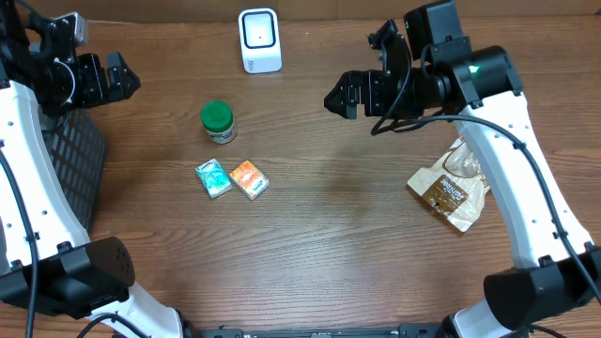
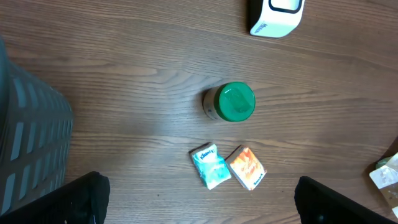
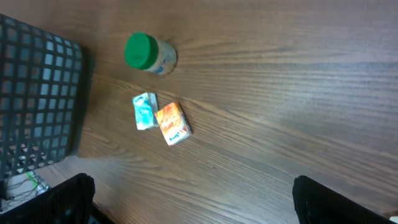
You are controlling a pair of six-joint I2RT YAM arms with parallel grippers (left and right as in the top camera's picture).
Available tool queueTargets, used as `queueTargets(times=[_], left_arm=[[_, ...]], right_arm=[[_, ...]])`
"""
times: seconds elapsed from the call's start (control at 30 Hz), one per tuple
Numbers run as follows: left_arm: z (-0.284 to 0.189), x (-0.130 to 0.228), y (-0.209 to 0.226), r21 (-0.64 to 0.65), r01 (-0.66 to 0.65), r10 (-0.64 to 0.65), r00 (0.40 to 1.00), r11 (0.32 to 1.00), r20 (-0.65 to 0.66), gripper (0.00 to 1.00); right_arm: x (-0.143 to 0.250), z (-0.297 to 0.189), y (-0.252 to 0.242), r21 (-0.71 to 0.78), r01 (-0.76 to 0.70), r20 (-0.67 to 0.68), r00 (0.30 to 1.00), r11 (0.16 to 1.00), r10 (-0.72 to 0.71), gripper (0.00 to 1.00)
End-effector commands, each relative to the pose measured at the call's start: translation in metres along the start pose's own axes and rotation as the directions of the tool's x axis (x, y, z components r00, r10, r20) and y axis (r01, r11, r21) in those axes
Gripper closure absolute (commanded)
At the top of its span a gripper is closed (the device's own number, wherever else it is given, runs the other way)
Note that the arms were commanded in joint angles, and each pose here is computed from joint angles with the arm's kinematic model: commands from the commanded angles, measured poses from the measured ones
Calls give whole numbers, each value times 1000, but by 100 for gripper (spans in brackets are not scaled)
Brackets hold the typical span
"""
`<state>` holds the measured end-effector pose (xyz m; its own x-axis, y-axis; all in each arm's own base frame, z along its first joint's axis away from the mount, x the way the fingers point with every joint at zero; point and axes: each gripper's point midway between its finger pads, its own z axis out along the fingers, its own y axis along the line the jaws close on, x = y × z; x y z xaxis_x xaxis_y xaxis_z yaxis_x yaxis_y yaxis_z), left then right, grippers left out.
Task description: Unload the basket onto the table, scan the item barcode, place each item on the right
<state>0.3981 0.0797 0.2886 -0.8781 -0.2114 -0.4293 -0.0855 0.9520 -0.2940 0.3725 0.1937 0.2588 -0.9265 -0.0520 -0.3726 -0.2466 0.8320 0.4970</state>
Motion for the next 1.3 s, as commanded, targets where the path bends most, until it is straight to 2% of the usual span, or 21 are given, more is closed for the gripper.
queueTargets(times=[0.0,0.43,1.03,1.13,1.27], left_arm=[[-13,-3,-3,-6,-30,30,999,1000,36,1],[-13,-3,-3,-6,-30,30,999,1000,36,1],[-13,-3,-3,-6,-30,30,999,1000,36,1],[-13,-3,-3,-6,-30,30,999,1000,36,0],[-13,-3,-3,-6,-30,30,999,1000,36,1]], right_arm=[[5,16,-4,1,-8,-44,999,1000,8,0],[14,31,6,0,48,-82,995,999,-47,0],[26,47,-8,32,11,-118,993,999,-7,4],[26,58,-9,28,-16,-109,994,999,19,7],[26,81,5,-10,33,-88,996,999,-34,13]])
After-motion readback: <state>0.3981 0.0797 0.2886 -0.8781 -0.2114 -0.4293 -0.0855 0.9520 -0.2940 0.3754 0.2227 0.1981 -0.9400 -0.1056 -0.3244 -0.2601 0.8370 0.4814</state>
